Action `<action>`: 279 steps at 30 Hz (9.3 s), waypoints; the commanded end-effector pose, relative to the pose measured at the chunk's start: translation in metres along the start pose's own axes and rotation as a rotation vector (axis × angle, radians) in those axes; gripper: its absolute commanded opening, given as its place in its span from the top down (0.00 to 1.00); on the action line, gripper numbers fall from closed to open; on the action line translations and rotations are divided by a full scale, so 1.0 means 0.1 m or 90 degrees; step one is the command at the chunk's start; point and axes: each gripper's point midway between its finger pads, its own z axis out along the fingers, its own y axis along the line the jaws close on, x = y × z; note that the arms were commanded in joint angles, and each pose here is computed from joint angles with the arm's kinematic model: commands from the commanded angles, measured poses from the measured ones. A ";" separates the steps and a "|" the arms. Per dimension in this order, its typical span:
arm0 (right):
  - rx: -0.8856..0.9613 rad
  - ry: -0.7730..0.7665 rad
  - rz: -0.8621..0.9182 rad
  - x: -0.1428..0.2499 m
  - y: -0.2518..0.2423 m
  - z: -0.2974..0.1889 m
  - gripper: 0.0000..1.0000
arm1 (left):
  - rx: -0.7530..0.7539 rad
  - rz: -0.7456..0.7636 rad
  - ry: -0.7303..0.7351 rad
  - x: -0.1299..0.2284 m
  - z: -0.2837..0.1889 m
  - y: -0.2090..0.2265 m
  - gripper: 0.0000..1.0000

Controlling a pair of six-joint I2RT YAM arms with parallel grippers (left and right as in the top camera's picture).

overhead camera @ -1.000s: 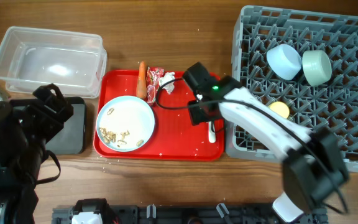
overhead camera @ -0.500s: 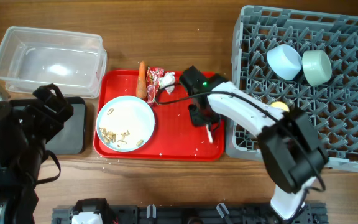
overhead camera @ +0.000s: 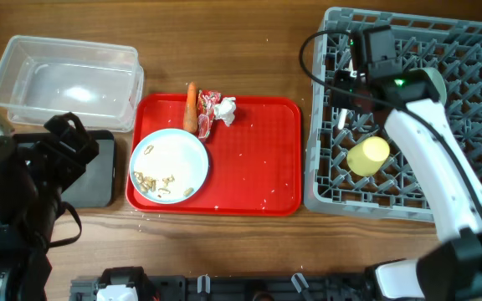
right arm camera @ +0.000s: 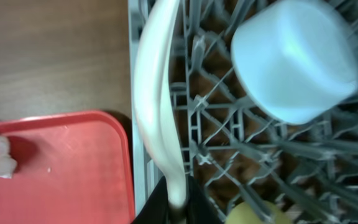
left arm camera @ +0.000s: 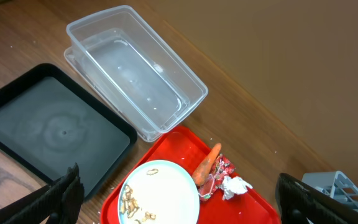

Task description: Sort waste into correct bins and load items into the dishwasher rack

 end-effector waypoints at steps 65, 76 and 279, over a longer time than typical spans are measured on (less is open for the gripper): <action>-0.192 -0.590 -0.001 1.04 -0.64 -2.38 0.00 | -0.006 -0.015 -0.015 -0.06 -0.03 0.02 0.00; -0.298 -0.678 0.034 1.07 -0.38 -1.38 0.01 | -0.006 -0.015 -0.015 -0.06 -0.03 0.02 0.00; 0.096 -0.683 -0.143 1.07 -1.26 -0.73 0.00 | -0.098 0.451 0.420 2.45 3.22 -0.64 0.96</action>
